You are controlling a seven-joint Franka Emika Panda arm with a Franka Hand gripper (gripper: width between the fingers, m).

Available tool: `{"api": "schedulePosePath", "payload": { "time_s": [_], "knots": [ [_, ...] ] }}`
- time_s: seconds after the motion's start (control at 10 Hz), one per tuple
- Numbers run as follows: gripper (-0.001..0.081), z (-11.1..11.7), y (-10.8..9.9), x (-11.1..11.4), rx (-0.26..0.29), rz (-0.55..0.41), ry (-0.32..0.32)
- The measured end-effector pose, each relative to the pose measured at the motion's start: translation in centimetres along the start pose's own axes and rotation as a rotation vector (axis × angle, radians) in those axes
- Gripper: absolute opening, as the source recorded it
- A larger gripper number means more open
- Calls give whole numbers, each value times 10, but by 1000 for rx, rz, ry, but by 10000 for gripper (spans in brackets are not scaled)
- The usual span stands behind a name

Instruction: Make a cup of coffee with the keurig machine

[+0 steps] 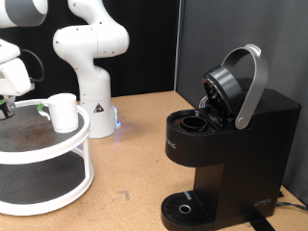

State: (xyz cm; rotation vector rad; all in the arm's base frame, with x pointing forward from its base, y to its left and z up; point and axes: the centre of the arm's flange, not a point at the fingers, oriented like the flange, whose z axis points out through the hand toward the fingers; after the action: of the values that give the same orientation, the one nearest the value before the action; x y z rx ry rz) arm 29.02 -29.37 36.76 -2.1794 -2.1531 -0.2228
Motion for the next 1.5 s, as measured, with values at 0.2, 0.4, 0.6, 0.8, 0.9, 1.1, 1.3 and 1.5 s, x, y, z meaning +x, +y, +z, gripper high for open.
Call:
{"api": "schedulePosePath", "payload": {
  "time_s": [0.2,0.4,0.6,0.8,0.9,1.1,1.3,1.5],
  "knots": [
    [450,-2,2,6,-3,53,93],
    [450,-20,17,18,-21,135,250],
    [450,-34,33,28,-52,241,310],
    [450,-32,29,31,-10,229,355],
    [450,-35,27,36,41,245,431],
    [450,-50,34,52,147,303,569],
    [450,-61,60,67,143,386,639],
    [450,-60,81,73,149,433,630]
  ]
}}
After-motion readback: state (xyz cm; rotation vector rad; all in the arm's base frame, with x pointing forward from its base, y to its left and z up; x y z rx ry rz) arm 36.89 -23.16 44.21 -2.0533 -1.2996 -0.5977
